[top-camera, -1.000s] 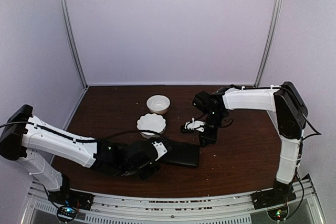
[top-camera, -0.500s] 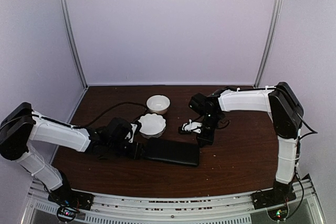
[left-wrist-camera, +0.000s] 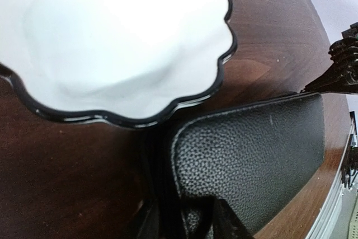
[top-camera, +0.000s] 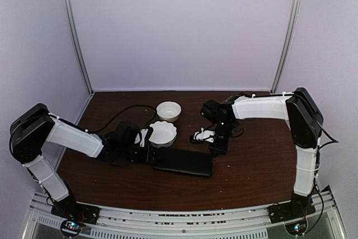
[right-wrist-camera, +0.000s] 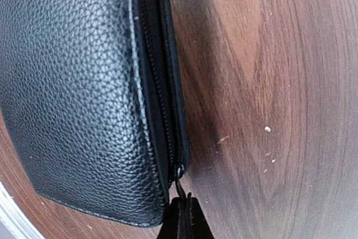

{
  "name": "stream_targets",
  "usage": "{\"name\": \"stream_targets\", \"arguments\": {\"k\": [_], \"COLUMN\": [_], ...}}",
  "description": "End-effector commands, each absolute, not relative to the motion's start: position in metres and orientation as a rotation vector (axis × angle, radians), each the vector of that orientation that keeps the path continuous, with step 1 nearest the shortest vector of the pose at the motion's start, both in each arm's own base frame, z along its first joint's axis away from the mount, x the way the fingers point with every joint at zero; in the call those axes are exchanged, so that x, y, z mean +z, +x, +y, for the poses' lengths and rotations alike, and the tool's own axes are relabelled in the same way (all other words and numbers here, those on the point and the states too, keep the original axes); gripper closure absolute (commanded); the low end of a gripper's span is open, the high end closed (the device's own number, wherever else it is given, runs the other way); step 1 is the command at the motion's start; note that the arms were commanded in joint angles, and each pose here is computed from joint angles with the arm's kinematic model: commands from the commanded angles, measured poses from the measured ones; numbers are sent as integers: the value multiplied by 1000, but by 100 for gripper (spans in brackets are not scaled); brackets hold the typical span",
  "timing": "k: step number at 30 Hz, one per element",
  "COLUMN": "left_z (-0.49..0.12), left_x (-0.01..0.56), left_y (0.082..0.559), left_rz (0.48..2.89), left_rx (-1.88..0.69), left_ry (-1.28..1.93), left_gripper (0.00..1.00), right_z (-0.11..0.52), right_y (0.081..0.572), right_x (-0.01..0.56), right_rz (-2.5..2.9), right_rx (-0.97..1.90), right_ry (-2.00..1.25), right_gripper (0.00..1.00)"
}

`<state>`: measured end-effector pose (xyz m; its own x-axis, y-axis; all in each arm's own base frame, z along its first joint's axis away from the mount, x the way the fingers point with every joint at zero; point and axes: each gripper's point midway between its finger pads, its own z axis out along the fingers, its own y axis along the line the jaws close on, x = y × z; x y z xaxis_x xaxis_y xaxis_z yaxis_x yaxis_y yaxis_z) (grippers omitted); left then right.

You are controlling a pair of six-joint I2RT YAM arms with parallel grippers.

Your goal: Sort the hair-cutting tools

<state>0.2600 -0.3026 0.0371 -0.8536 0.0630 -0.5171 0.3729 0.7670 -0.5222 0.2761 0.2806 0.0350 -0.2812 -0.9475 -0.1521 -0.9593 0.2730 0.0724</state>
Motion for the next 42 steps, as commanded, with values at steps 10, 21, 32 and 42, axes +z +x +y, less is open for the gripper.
{"name": "stream_targets", "arguments": {"k": [10,21,32,42], "left_z": [-315,-236,-200,-199], "left_x": [54,36,24,110], "left_y": [267,241,211,203], "left_rz": [2382,2404,2409,2226], "left_rx": [-1043,-833,-853,-432], "left_ry": [268,-41,-243,403], "left_gripper": [100,100,100,61], "right_z": [299,285,317,324], "right_y": [281,275,205,223], "right_x": [40,38,26,32], "right_rz": [2382,2396,2320,2319], "right_rx": [252,240,342,329], "right_ry": [-1830,-1834,-2019,-1986], "right_gripper": [100,100,100,100]}}
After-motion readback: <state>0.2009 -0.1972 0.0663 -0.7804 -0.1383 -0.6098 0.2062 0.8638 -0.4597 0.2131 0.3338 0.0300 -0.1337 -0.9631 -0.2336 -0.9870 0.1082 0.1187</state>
